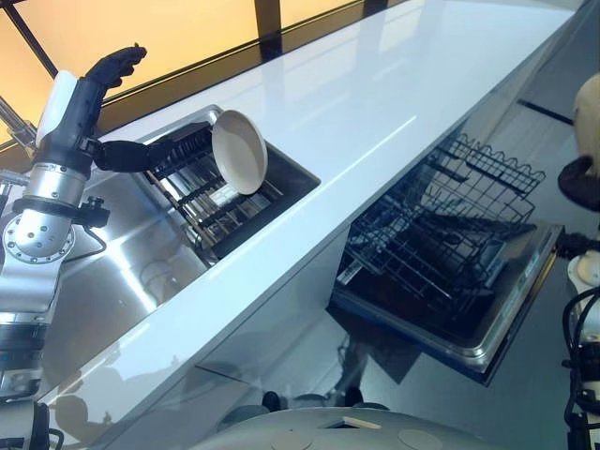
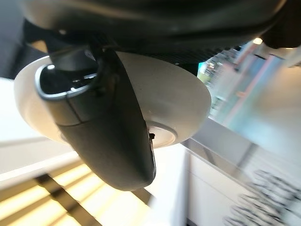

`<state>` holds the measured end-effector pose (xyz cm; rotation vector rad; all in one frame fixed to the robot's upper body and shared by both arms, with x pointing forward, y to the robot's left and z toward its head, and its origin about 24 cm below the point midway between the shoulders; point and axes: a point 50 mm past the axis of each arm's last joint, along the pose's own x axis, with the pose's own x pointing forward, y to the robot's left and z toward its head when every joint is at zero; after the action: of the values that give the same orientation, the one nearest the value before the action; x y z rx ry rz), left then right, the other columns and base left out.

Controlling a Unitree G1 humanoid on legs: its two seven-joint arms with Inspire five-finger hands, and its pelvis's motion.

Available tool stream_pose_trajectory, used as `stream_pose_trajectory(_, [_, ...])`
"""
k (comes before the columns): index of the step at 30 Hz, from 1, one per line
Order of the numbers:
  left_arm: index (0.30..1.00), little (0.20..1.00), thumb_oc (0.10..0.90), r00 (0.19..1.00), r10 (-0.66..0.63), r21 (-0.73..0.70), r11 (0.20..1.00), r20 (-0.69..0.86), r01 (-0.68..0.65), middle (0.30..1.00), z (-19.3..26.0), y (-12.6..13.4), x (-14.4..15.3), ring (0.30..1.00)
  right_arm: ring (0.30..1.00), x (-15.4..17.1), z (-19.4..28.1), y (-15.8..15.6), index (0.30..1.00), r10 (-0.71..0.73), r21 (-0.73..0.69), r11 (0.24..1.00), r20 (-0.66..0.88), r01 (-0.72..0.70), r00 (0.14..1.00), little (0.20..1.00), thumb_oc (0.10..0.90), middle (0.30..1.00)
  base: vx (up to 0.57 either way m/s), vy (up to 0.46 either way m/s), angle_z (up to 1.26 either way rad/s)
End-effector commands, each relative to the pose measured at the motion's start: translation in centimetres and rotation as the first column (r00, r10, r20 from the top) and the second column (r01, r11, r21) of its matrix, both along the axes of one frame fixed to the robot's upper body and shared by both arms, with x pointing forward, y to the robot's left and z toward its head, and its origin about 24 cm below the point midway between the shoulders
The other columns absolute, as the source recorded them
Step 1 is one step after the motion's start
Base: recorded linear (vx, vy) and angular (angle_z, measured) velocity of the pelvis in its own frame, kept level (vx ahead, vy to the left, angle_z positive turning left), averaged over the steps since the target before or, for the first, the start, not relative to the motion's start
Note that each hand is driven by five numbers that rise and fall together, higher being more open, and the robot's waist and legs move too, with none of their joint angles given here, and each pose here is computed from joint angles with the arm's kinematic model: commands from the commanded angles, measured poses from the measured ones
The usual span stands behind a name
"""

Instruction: Pick up plates and place into dishwasher.

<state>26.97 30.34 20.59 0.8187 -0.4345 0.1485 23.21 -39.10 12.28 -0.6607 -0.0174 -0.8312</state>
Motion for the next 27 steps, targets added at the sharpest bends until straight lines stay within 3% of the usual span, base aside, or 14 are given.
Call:
stream_pose_trajectory(1, [0.900, 0.900, 0.800, 0.975, 0.032, 0.063, 0.997, 0.218, -0.047, 0.900, 5.6, 1.6, -1.6, 0.900, 0.300, 0.3, 5.6, -1.4, 0.300, 0.039, -0.202, 0.979, 0.023, -0.033, 0.999, 0.200, 0.100, 0.300, 0.04, -0.092, 0.07])
stream_pose_trajectory(11, [0.900, 0.900, 0.800, 0.973, 0.018, 0.107, 0.993, 0.231, -0.044, 0.900, 6.3, 1.3, -1.8, 0.900, 0.300, 0.4, 2.8, -2.6, 0.300, 0.033, -0.201, 0.975, -0.295, -0.096, 0.955, 0.200, 0.100, 0.300, 0.03, -0.063, 0.12])
stream_pose_trajectory(27, [0.900, 0.900, 0.800, 0.973, -0.032, 0.123, 0.992, 0.230, 0.003, 0.900, 6.0, -0.3, -0.7, 0.900, 0.300, 4.0, 2.5, -2.5, 0.300, -0.005, -0.138, 0.989, -0.413, -0.057, 0.911, 0.200, 0.100, 0.300, -0.03, -0.017, 0.15])
